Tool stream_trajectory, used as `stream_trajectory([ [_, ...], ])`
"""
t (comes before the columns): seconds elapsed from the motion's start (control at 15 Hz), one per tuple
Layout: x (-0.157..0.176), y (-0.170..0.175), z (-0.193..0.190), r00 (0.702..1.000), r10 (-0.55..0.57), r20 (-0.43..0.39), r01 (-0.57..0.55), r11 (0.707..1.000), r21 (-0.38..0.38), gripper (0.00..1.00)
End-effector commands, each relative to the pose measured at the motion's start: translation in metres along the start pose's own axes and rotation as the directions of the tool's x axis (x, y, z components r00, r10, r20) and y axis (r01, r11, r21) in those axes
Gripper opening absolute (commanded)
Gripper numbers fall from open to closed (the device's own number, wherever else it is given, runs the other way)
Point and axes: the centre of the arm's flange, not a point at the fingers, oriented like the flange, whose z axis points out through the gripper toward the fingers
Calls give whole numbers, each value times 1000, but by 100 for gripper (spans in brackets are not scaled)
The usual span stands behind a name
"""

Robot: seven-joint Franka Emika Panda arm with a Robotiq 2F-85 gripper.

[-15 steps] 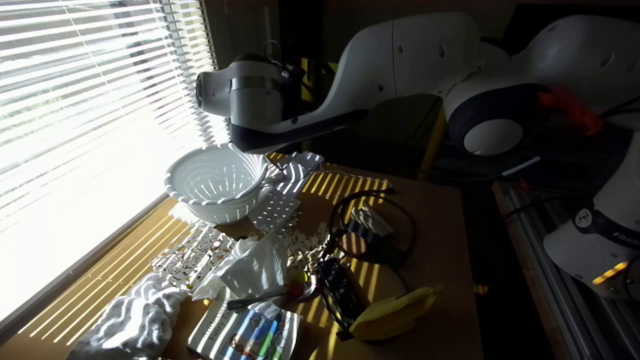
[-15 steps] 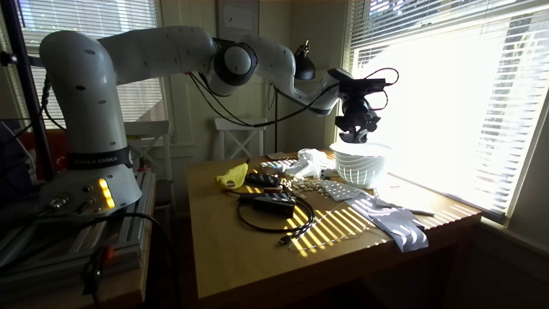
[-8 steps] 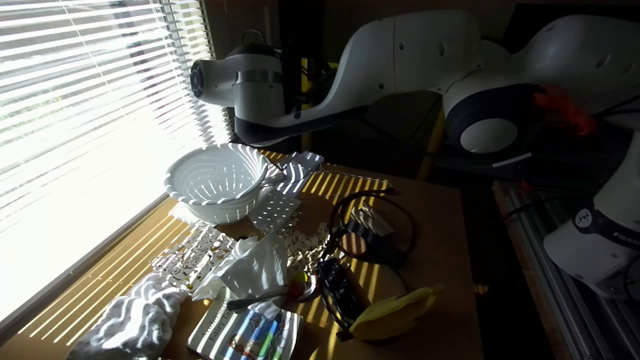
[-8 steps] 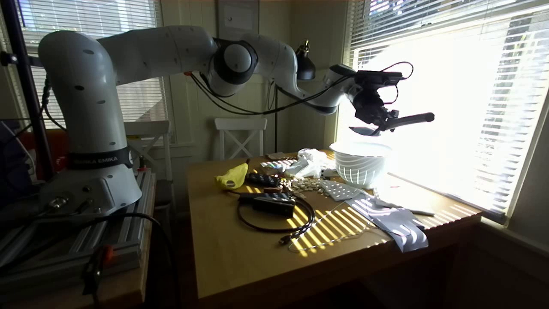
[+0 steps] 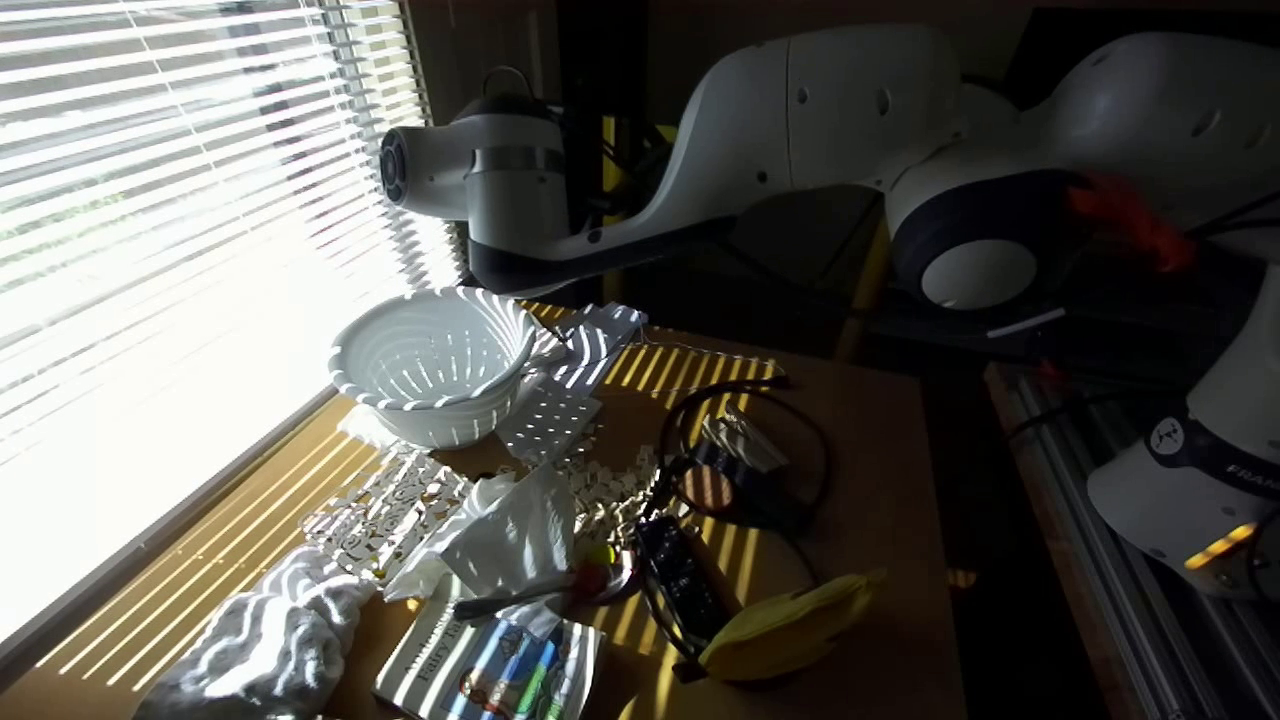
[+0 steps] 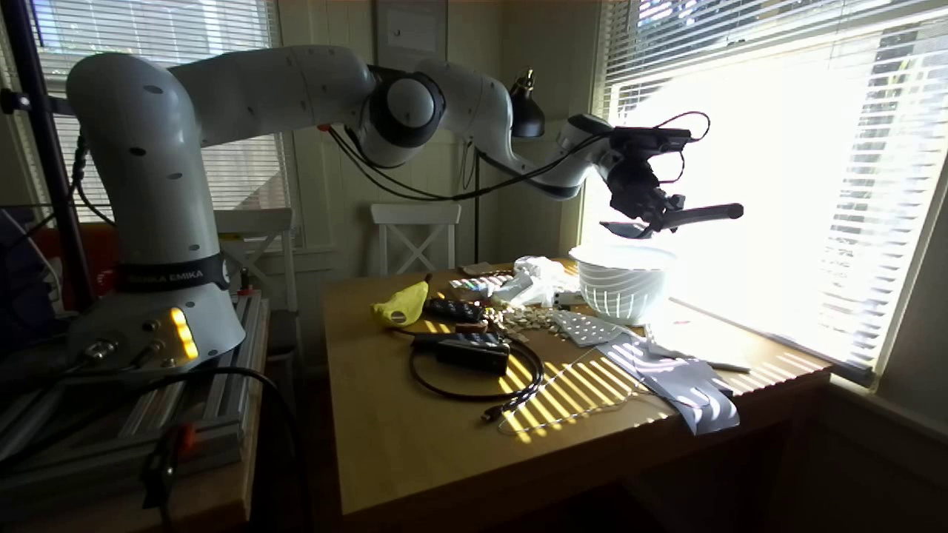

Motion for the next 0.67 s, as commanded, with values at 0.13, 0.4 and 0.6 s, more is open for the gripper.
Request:
stream_trajectory([
  [0.13, 41, 19, -43, 1000, 19, 20, -17, 997, -72, 6],
  [0.4, 55, 26, -70, 997, 41, 61, -34, 993, -111, 6],
  [0.6, 48, 39, -86, 992, 85, 89, -71, 987, -145, 6],
])
